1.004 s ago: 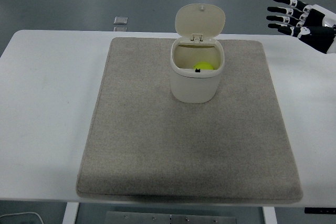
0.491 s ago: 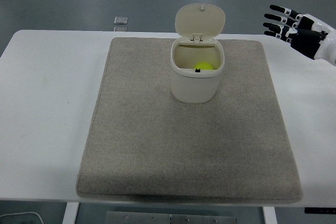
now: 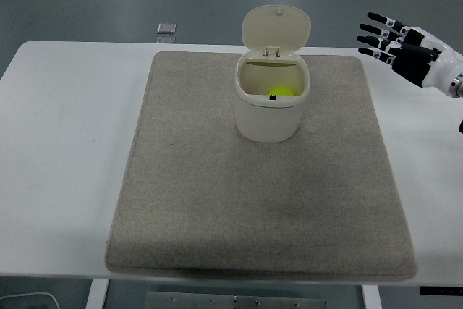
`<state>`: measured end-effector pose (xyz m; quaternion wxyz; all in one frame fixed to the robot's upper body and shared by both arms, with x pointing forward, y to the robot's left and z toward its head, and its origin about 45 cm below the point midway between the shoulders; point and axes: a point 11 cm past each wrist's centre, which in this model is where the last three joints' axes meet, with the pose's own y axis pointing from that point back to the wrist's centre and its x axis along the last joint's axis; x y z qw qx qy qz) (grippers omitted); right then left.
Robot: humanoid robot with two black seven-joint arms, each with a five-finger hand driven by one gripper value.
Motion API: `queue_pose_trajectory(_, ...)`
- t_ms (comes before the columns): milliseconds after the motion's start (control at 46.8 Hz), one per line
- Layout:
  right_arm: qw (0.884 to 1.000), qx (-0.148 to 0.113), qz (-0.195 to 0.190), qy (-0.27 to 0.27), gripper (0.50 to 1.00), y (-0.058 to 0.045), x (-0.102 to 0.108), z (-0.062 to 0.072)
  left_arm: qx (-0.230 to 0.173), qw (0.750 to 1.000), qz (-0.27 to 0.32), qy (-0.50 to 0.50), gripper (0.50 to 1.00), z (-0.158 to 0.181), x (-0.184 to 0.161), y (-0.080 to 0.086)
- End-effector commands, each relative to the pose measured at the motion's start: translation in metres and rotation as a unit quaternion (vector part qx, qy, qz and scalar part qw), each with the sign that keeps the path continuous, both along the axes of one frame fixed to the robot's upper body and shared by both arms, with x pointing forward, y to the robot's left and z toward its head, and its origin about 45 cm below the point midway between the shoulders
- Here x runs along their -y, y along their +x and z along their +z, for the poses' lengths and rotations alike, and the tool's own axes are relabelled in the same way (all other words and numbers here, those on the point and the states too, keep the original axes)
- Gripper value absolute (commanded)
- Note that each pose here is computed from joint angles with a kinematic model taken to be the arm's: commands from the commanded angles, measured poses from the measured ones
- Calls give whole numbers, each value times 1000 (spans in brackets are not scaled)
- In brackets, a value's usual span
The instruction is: Pick up the tennis ball and place it in the box.
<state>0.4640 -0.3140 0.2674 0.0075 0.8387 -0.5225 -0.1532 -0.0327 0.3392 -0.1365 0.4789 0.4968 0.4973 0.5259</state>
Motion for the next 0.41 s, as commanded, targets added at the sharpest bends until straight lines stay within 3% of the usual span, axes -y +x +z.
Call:
queue_pose_trajectory(0, 1000, -5, 1, 5, 897, -1, -3, -5, 0, 1000, 0, 0, 992, 0, 0, 0)
queue_pose_trajectory(385, 1000, -7, -2, 7, 897, -3, -1, -9, 0, 1000, 0, 0, 992, 0, 0, 0)
